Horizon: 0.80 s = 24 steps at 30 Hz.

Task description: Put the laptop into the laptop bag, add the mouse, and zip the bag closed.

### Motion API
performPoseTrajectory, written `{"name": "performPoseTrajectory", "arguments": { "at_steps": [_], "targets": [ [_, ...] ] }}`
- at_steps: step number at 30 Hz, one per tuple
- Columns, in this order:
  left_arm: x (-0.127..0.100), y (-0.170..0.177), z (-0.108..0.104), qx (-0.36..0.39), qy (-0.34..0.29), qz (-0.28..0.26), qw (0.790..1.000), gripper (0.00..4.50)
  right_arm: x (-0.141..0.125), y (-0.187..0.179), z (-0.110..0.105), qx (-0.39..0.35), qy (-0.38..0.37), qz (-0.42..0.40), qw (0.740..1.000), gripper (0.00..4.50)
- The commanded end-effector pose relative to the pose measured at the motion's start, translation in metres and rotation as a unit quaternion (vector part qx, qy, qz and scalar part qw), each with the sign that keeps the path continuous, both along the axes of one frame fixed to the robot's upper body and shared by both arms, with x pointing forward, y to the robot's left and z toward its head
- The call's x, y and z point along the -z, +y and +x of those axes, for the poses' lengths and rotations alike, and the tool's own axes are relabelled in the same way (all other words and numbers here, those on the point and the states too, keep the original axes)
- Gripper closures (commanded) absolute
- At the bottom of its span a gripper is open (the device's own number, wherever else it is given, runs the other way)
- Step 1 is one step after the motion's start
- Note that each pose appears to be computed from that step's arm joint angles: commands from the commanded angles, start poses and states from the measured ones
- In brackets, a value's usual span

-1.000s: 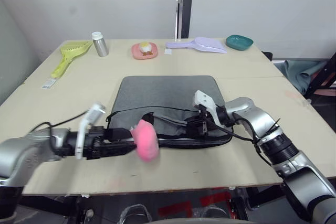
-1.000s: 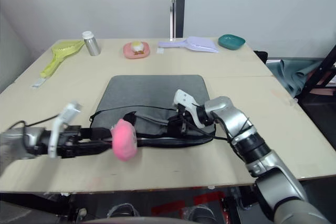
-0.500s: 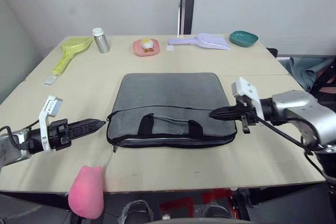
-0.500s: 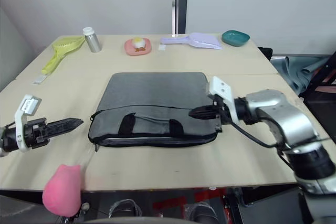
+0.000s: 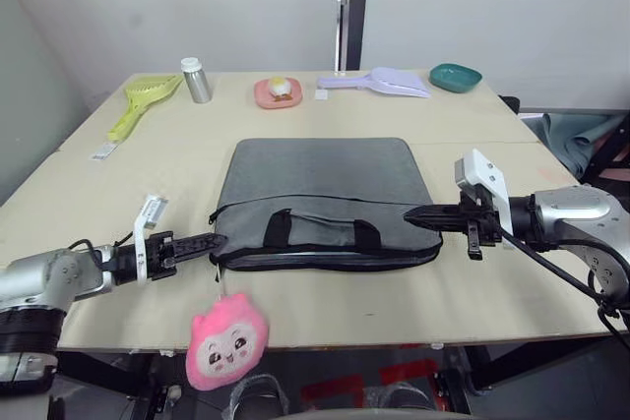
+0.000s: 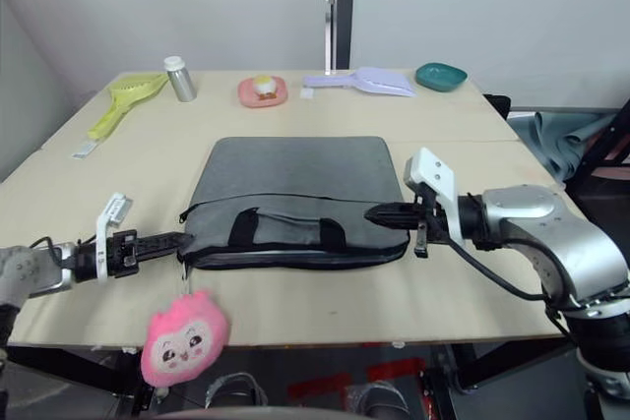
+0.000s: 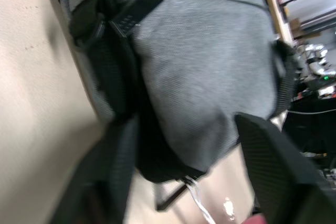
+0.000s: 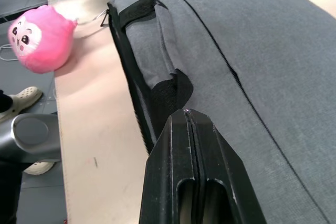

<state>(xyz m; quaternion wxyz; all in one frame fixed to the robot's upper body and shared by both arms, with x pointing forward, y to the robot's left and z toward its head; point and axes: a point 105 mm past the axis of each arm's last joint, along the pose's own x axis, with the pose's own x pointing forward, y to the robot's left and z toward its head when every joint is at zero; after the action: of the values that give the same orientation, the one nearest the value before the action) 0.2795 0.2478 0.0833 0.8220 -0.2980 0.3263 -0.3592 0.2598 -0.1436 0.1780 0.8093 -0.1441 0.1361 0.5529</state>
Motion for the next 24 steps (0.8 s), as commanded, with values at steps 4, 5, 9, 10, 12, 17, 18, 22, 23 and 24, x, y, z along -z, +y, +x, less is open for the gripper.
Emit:
{"name": "performPoseTrajectory", "arguments": {
  "at_steps": [4,5,9,10,12,17,18,22,23,24],
  "targets": [
    [-0.002,-0.001,0.005,-0.008,-0.001,-0.022,1.000,4.12,-0.006,0.000,0.000,-0.003,-0.017,-0.009,1.000,4.50],
    [-0.004,0.001,0.004,-0.006,-0.001,-0.021,1.000,4.48,-0.005,0.000,0.000,-0.003,-0.017,-0.010,1.000,4.50],
    [0.004,0.005,0.000,-0.008,0.013,0.001,1.000,4.48,-0.003,0.000,0.002,0.001,-0.017,-0.011,1.000,4.50],
    [0.004,0.006,0.001,-0.010,0.013,0.003,1.000,4.48,-0.003,0.000,0.002,0.002,-0.017,-0.012,1.000,4.50],
    [-0.001,0.009,0.006,-0.023,-0.004,0.003,1.000,4.48,-0.003,0.001,0.001,-0.003,-0.016,-0.010,1.000,4.50],
    [-0.026,0.040,0.018,-0.085,-0.041,-0.007,0.995,4.48,0.003,-0.003,0.002,-0.002,-0.003,-0.018,1.000,4.50],
    [-0.029,0.045,0.019,-0.095,-0.043,-0.008,0.995,4.48,0.008,-0.006,0.003,0.003,0.001,-0.026,1.000,4.50],
    [-0.031,0.054,0.018,-0.105,-0.043,-0.003,0.994,4.48,0.019,-0.016,0.008,0.021,0.021,-0.030,0.999,4.50],
    [-0.030,0.056,0.016,-0.107,-0.042,0.002,0.993,4.48,0.021,-0.018,0.010,0.025,0.024,-0.030,0.999,4.50],
    [-0.030,0.059,0.014,-0.109,-0.042,0.005,0.993,4.48,0.021,-0.019,0.011,0.026,0.024,-0.030,0.999,4.50]
  ]
}}
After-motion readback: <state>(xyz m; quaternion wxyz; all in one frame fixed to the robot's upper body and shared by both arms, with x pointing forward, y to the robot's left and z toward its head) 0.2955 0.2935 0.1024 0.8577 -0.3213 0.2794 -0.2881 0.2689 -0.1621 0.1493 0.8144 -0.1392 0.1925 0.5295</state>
